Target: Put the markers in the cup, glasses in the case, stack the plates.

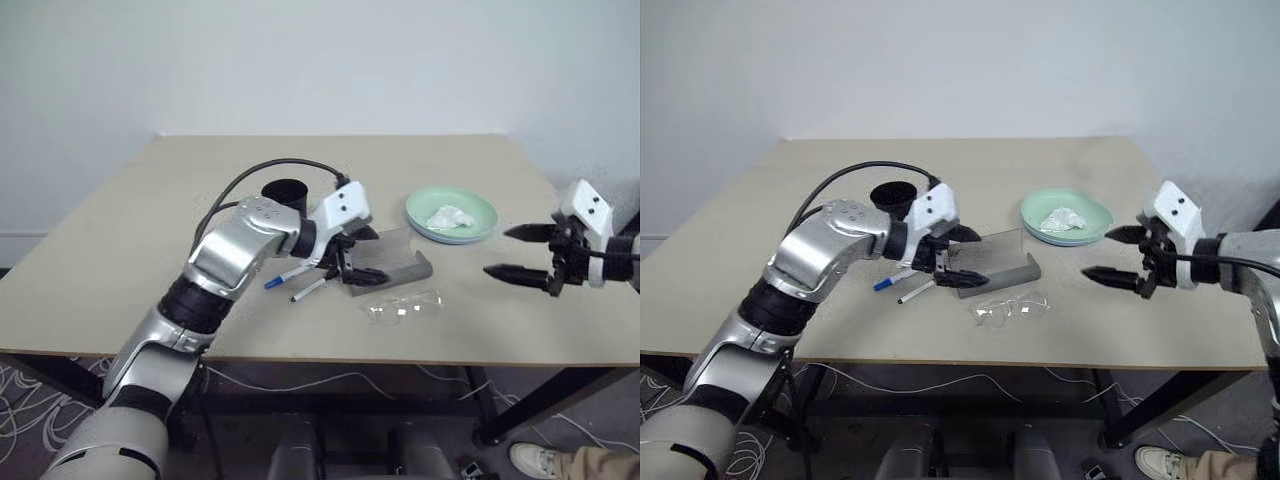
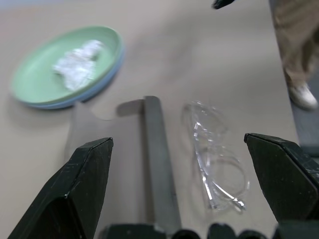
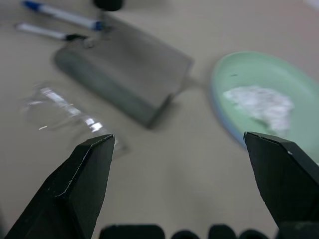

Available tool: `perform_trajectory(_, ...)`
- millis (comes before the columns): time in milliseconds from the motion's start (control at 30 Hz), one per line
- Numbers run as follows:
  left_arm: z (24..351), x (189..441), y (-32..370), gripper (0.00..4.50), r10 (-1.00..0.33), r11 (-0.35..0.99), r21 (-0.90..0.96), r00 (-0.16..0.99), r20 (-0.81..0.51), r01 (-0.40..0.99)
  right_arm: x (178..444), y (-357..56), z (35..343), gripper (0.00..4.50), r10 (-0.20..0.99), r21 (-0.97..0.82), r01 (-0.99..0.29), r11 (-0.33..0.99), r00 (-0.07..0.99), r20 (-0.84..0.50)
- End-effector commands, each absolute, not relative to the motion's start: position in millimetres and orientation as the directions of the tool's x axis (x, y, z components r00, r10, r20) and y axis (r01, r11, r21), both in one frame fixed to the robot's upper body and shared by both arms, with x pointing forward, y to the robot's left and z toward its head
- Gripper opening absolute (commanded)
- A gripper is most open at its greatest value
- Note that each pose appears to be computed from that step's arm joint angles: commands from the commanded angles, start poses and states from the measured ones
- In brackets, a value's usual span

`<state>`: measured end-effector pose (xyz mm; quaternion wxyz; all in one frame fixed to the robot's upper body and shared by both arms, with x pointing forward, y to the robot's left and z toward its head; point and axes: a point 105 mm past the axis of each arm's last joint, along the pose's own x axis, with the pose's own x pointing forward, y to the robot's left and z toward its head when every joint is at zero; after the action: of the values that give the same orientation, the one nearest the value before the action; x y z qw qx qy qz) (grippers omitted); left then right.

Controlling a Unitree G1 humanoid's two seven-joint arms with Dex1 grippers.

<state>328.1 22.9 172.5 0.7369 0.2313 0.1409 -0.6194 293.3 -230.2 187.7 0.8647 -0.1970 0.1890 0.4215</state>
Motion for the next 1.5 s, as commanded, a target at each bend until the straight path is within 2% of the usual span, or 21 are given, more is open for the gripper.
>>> perform_trajectory(33, 171.7, 329.0, 10.8, 4.50, -0.799, 0.072, 0.215, 0.185, -0.571, 0.974, 278.2, -229.2, 208.4, 4.49, 0.689, -0.235, -0.825, 0.514, 0.560, -0.460)
perform_trajectory(200, 158.4, 338.0, -7.0, 4.50, -0.714, 0.061, 0.255, 0.221, -0.665, 0.965, 275.8, -230.7, 209.0, 4.49, 0.687, -0.246, -0.814, 0.527, 0.578, -0.440)
perform_trajectory(467, 144.4, 342.3, -38.0, 4.50, -0.670, 0.056, 0.233, 0.210, -0.712, 0.971, 275.0, -230.0, 203.1, 4.49, 0.674, -0.248, -0.798, 0.550, 0.599, -0.433)
perform_trajectory(733, 132.4, 340.9, -48.0, 4.50, -0.644, 0.057, 0.210, 0.197, -0.740, 0.976, 274.8, -230.2, 200.5, 4.49, 0.662, -0.248, -0.787, 0.565, 0.612, -0.432)
perform_trajectory(833, 128.9, 338.5, -49.7, 3.93, -0.640, 0.048, 0.200, 0.184, -0.746, 0.979, 275.7, -228.8, 199.8, 4.50, 0.661, -0.249, -0.785, 0.568, 0.615, -0.431)
perform_trajectory(1100, 121.5, 335.0, -47.9, 1.12, -0.626, 0.025, 0.200, 0.171, -0.761, 0.980, 278.1, -226.3, 200.7, 4.50, 0.659, -0.256, -0.782, 0.568, 0.618, -0.428)
perform_trajectory(1500, 110.7, 330.6, -40.9, 1.12, -0.596, -0.047, 0.209, 0.140, -0.791, 0.977, 280.3, -225.7, 201.1, 4.50, 0.653, -0.261, -0.779, 0.570, 0.622, -0.432)
